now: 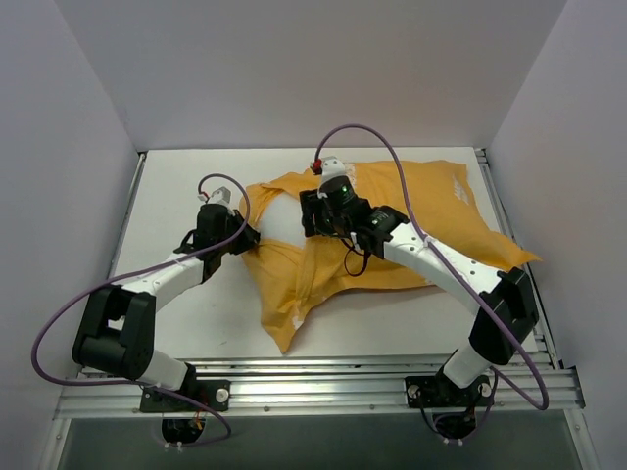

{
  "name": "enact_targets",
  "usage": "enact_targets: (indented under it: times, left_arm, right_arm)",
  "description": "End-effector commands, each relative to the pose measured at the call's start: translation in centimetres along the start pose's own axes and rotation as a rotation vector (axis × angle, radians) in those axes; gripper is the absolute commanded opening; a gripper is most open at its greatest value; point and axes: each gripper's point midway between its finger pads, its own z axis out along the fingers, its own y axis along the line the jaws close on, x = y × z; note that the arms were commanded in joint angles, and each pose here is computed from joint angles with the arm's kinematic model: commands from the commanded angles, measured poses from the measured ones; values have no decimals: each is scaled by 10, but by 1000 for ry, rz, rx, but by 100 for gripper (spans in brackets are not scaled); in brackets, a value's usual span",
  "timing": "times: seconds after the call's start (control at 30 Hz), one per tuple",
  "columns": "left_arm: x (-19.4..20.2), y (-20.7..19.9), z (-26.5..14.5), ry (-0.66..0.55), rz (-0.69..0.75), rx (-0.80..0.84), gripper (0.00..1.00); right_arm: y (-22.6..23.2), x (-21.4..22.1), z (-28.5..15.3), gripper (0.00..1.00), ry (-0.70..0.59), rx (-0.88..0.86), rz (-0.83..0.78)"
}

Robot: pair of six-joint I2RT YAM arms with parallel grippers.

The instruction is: Remove the pillowcase from the pillow

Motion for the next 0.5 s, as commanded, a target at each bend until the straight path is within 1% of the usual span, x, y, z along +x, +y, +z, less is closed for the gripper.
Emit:
enact_targets:
  times: [0.0,0.03,0.07,0.13,0.2,0.33,0.43,0.47]
  left_arm:
    - [-6,-46,-14,-11,4,198,18]
    - [-5,-45,-15,-9,2,199,18]
    - [-5,-45,-16,-11,0,203,18]
    - [-5,-47,-18,-13,-6,213,18]
    - [-5,-49,-20,-15,-10,222,18]
    - [-5,-51,-21,-14,-12,227,18]
    - [-4,-52,-21,-9,-15,229,18]
    - [-4,-52,-21,-10,-13,228,18]
  right_arm:
    - [20,-34,-28,58,-30,8,-81]
    - [25,-39,-30,61,-37,6,-88]
    - [28,-43,-33,66,-41,8,-94]
    - [46,-57,-37,69,-68,-25,-114]
    - [62,-61,-35,70,-72,-69,-125]
    - [79,-53,-7,69,-41,-107,-132]
    - [93,-38,14,65,-1,-157,-140]
    - [94,-35,21,60,-4,-165,-136]
